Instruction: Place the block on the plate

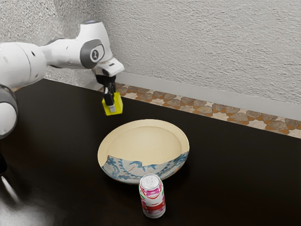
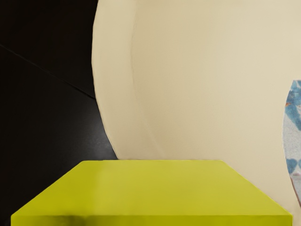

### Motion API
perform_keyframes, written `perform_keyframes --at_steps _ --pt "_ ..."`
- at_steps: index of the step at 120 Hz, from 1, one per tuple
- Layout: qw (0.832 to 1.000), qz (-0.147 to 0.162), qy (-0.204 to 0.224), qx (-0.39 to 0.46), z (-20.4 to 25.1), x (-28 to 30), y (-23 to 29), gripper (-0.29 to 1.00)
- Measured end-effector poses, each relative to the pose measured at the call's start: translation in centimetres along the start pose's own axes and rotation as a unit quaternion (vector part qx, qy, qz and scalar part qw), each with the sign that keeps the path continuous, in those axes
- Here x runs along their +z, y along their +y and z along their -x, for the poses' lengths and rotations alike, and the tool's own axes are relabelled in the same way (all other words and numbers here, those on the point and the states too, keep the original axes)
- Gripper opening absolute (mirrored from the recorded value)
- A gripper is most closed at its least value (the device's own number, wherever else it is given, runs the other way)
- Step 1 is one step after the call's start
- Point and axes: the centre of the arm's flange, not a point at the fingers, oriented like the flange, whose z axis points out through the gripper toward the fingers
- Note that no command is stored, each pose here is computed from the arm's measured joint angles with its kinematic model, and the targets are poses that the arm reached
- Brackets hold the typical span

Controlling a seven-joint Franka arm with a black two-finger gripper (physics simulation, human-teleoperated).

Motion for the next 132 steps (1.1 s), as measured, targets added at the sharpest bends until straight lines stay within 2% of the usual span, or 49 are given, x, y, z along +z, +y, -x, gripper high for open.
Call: perform_keyframes --at_steps 17,46,54,75,96,104,116,126,132 --pt "0.999 0.021 -0.013 0.025 -4.6 2.4 4.1 0.41" --pt "0.999 0.022 -0.022 0.037 -9.6 4.5 8.8 0.41" --pt "0.999 0.02 -0.024 0.03 -10.0 5.0 9.3 0.41" --pt "1.0 0.012 -0.022 0.005 -10.3 5.1 9.3 0.57" --pt "1.0 0.01 -0.023 -0.017 -10.2 5.3 9.4 0.64" --pt "1.0 -0.009 -0.014 -0.024 -10.4 2.0 9.3 0.66" --pt "0.998 -0.061 0.016 -0.032 -11.2 -9.7 9.4 0.68" --pt "0.995 -0.086 0.021 -0.038 -9.7 -18.1 12.3 0.68" --pt "0.995 -0.091 0.018 -0.04 -8.9 -21.2 14.2 0.69"
